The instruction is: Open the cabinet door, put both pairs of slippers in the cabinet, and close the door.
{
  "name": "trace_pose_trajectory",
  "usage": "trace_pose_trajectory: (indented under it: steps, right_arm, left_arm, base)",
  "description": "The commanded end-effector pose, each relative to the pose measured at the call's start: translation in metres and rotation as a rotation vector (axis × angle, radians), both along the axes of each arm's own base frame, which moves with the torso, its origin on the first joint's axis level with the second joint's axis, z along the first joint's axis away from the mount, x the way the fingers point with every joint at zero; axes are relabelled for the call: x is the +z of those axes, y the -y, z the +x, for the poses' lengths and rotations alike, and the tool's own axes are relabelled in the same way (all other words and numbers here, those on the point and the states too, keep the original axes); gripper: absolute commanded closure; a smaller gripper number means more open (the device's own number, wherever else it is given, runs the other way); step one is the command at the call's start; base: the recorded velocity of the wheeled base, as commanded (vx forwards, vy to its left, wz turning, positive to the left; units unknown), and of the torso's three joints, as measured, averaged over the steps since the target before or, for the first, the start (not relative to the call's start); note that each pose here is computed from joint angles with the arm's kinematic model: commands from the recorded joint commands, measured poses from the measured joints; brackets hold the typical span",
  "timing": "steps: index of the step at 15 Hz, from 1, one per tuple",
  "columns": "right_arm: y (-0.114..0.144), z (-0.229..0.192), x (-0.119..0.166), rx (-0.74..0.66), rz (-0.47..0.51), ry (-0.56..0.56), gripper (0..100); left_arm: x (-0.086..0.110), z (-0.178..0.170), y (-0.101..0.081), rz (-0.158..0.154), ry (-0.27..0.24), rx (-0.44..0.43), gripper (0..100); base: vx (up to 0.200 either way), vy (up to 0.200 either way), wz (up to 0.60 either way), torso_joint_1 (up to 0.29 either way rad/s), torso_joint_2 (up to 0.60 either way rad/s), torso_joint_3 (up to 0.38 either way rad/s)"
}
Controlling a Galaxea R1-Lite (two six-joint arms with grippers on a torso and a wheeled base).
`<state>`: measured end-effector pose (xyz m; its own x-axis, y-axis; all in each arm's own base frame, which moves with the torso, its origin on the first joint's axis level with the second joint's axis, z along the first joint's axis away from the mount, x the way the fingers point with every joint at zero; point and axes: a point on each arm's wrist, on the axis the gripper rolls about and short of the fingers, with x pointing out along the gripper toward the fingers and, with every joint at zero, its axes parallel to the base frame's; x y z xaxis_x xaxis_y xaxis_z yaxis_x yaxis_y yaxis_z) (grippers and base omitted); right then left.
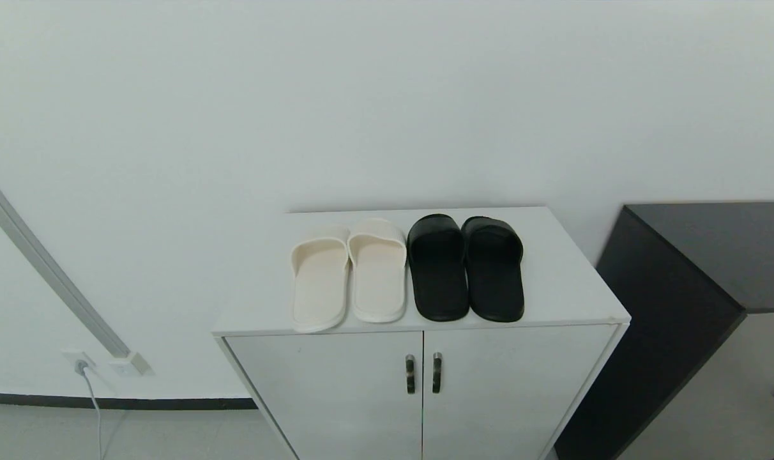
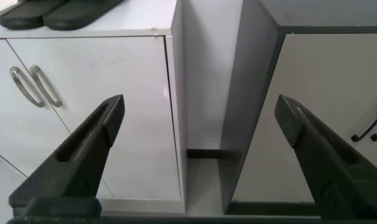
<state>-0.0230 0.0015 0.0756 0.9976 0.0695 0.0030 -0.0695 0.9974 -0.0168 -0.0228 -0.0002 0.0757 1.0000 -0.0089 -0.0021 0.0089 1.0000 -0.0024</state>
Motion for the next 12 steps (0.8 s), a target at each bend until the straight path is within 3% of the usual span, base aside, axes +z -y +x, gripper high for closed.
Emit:
trace_pose_trajectory:
  steps: [1,4,5,6,7,10,12]
  right_arm:
    - [0.0,0.0,0.0,0.001,0.0,-0.001,0]
    - [0.0,-0.001,0.007,-0.005,0.006,0.033,0]
    - [0.0,-0.013,0.046,0.005,0.078,0.125,0]
    - [0.0,-0.015,0.066,0.009,0.107,0.075,0]
    - [-0.001,-0.011,0.065,0.041,0.078,-0.045,0]
    - [-0.004,0.016,0.067,0.202,0.023,-0.242,0]
    - [-0.006,0.045,0.082,0.275,0.012,-0.25,0]
  left_arm:
    - [0.0,0.0,0.0,-0.001,0.001,0.001,100]
    - [0.0,0.0,0.0,0.004,-0.001,-0.002,100]
    - [0.0,0.0,0.0,0.004,-0.001,-0.002,100]
    - [0.0,0.0,0.0,0.004,-0.001,0.0,100]
    - [0.0,0.0,0.0,0.004,-0.001,-0.002,100]
    - [0.0,0.0,0.0,0.004,0.001,-0.002,100]
    - [0.0,0.0,0.0,0.004,-0.001,-0.002,100]
  base:
    - [0.0,0.0,0.0,0.0,0.0,0.0]
    - [0.0,0.0,0.0,0.0,0.0,0.0]
    - [0.0,0.0,0.0,0.0,0.0,0.0]
    - [0.0,0.0,0.0,0.0,0.0,0.0]
    - [0.0,0.0,0.0,0.0,0.0,0.0]
    - [0.0,0.0,0.0,0.0,0.0,0.0]
    - [0.0,0.0,0.0,0.0,0.0,0.0]
